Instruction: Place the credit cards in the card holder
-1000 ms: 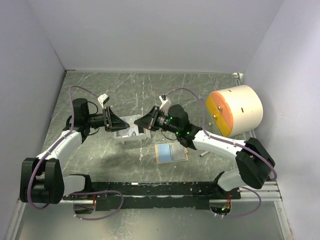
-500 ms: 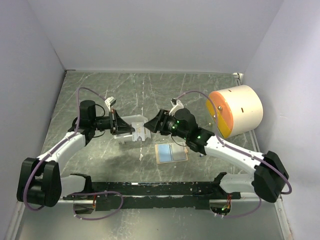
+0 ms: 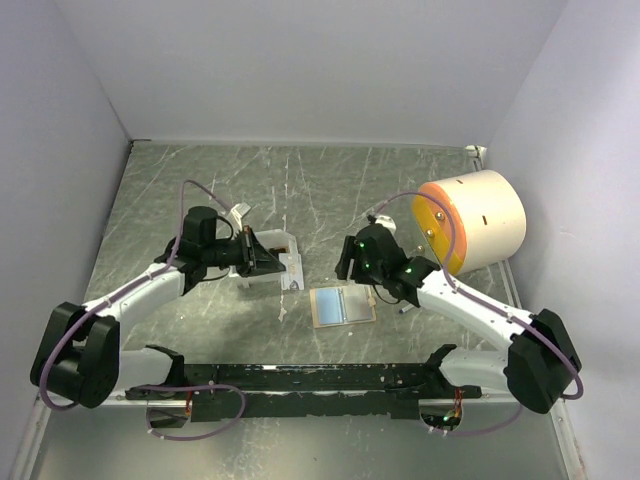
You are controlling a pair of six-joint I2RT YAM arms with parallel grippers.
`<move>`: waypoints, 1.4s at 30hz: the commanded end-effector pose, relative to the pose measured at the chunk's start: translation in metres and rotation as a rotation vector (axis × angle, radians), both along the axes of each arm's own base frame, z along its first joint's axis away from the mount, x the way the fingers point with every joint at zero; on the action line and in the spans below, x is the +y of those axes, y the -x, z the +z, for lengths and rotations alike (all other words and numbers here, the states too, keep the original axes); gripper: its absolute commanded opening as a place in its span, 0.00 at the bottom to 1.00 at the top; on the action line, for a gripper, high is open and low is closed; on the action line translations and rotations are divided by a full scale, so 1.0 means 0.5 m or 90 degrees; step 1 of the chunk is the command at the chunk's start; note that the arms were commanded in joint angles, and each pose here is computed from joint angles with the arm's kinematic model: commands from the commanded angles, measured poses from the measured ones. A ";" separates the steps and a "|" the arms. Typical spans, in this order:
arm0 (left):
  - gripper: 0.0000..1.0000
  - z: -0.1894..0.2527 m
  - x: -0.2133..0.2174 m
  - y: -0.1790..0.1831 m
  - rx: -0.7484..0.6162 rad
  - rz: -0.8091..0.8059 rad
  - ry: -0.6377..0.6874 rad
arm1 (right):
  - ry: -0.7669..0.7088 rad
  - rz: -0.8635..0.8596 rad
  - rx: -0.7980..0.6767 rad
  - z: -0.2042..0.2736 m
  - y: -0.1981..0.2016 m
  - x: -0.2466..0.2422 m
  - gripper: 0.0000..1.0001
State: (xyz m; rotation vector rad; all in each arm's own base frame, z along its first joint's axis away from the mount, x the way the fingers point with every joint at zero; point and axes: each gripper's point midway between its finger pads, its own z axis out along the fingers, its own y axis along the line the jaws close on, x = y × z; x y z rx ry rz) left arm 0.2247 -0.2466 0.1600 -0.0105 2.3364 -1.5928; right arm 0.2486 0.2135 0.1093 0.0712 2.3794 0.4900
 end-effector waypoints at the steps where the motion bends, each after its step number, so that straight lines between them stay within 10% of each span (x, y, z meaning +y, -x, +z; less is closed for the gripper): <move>1: 0.07 -0.015 -0.024 -0.008 0.016 0.025 -0.017 | 0.046 -0.005 0.071 -0.080 0.028 -0.064 0.67; 23: 0.07 -0.136 -0.189 0.026 0.055 -0.053 -0.126 | -0.021 0.025 0.161 -0.168 0.115 -0.069 0.35; 42: 0.07 -0.184 -0.220 0.057 0.094 -0.150 -0.145 | -0.011 0.014 0.164 -0.188 0.130 -0.087 0.30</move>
